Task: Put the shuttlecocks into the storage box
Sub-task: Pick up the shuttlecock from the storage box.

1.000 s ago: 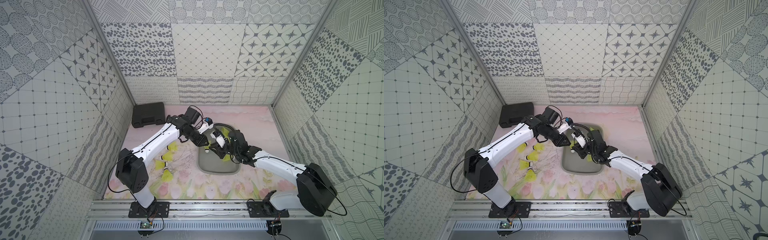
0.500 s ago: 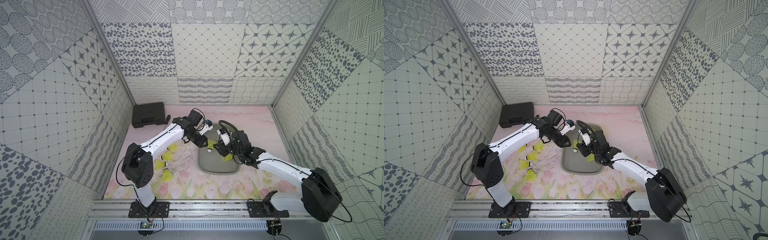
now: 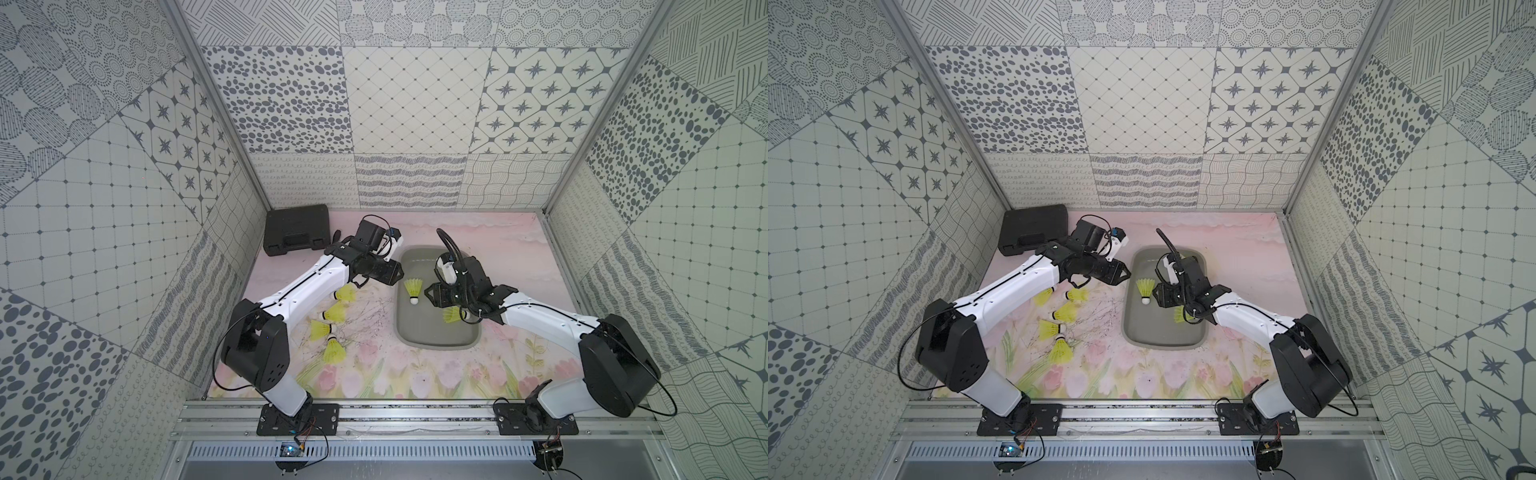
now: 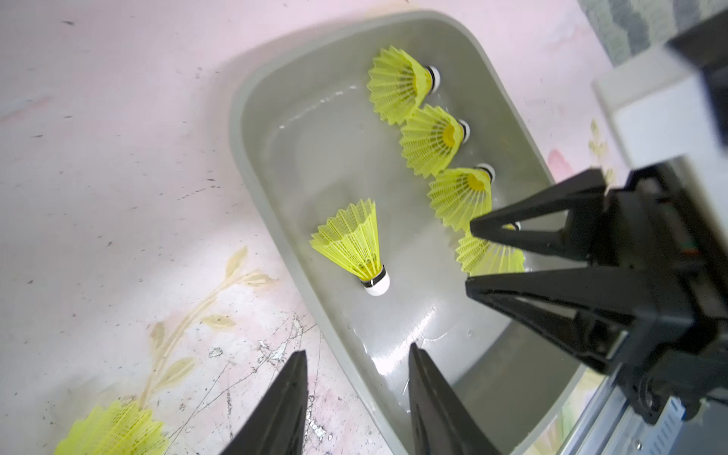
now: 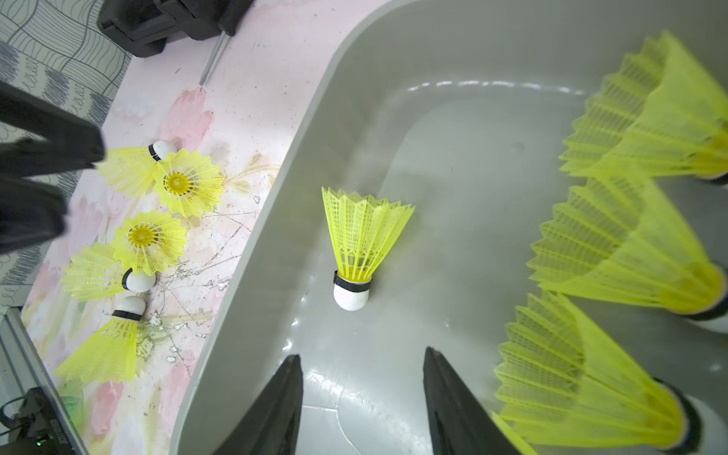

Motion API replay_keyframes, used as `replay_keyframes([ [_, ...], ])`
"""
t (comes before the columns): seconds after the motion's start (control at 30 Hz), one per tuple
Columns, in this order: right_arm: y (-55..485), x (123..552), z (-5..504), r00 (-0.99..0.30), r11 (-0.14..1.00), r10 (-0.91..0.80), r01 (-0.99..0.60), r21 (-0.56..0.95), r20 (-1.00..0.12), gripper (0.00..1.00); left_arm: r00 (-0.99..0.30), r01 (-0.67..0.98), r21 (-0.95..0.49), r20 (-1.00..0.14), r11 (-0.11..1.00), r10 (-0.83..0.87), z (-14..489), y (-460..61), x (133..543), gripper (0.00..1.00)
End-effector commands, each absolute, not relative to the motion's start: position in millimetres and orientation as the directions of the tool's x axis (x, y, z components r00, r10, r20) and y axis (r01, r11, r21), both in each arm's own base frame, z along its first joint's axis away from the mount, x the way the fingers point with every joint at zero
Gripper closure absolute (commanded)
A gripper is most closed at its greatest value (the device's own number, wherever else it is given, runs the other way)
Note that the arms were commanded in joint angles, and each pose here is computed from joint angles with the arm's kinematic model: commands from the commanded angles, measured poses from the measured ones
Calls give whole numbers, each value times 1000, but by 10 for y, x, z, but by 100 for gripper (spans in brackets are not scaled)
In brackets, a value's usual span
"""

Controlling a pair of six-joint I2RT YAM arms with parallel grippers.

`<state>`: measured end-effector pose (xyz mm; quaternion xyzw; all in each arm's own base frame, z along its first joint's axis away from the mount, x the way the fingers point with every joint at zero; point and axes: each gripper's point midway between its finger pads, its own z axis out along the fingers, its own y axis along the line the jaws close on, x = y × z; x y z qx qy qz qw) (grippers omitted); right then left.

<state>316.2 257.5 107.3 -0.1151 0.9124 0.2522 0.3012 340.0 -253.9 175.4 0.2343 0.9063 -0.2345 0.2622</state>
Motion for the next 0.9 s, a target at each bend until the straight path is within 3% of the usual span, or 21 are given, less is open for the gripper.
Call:
replay_keyframes([
  [0.0,2690,3270,1103,-806,858,22,-289,424,-592,44,-752,359,-465,-658,809,-44,2159,-2379,3630,55],
  [0.07,2755,3286,1043,-807,869,14,-282,405,-591,39,-755,325,-485,-650,812,-87,2195,-2289,3602,54],
  [0.47,3066,3460,666,-812,890,-87,-323,321,-577,38,-775,244,-543,-607,804,-175,2161,-2025,3431,54],
  [0.87,3162,3524,424,-795,913,-165,-348,216,-583,50,-779,229,-560,-596,797,-195,2149,-1946,3412,55],
])
